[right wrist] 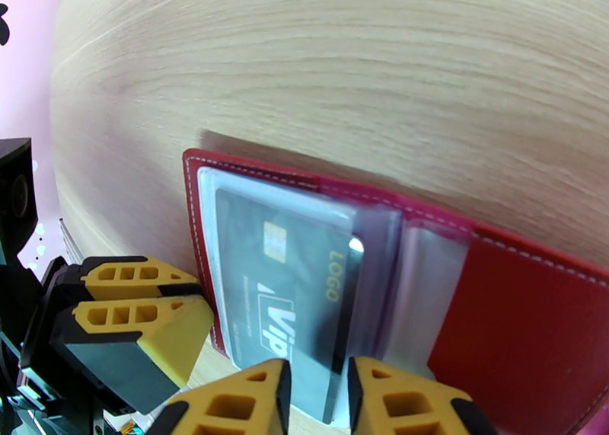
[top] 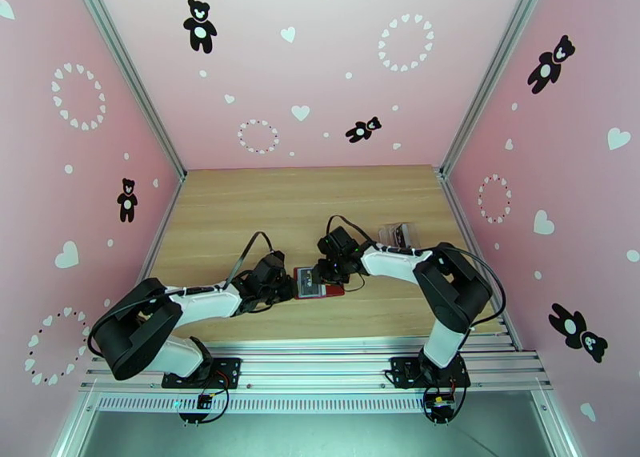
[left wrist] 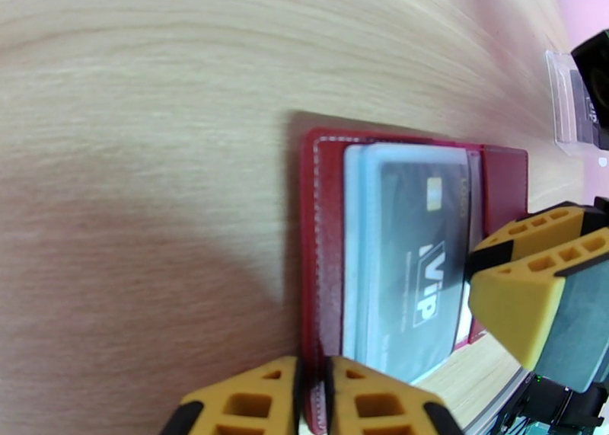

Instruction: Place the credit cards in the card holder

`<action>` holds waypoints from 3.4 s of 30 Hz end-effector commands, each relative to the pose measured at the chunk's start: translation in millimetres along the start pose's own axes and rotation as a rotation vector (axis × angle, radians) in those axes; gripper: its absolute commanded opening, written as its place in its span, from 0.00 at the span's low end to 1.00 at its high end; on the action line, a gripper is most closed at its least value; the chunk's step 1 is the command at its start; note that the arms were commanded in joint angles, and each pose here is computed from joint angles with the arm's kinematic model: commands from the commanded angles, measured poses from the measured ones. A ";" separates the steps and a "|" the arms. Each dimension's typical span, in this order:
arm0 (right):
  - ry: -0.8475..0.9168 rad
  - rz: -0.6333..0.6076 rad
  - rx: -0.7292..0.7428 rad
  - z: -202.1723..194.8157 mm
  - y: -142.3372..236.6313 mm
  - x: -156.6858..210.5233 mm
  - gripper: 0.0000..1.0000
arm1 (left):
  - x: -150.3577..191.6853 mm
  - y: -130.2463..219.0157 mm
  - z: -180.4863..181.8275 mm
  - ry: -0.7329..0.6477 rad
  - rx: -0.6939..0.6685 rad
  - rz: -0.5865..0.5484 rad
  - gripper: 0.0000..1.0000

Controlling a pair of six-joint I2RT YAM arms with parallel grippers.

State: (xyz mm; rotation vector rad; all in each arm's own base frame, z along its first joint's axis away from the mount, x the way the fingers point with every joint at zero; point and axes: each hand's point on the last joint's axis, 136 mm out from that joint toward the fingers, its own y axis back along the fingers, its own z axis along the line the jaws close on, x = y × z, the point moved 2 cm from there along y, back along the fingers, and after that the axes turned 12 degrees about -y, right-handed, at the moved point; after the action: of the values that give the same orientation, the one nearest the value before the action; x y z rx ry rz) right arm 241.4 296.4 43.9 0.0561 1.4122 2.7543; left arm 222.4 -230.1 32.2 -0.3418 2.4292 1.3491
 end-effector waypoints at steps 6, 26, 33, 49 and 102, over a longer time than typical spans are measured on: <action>0.015 0.019 -0.023 12.1 -7.1 2.6 0.27 | 8.0 -5.3 2.9 -0.005 -0.011 0.033 0.16; 0.055 -0.042 0.080 2.4 2.8 -6.2 0.24 | 8.6 -2.6 4.6 -0.008 -0.017 0.028 0.13; 0.055 -0.034 0.109 -6.1 -2.3 -5.7 0.23 | 8.7 -3.2 4.2 -0.009 -0.014 0.029 0.13; 0.058 -0.033 0.170 -23.2 -9.6 -3.4 0.11 | 6.4 4.4 1.5 -0.011 -0.007 0.016 0.14; 0.052 -0.013 0.165 -27.9 -15.3 0.3 0.08 | -14.1 -2.8 -46.8 -0.038 0.140 0.012 0.23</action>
State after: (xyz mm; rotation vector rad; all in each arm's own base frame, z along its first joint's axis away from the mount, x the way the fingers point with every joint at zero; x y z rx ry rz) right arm 247.4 290.3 33.8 -0.0598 1.5530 2.6688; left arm 226.6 -260.8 53.0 -0.2789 2.4664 1.2164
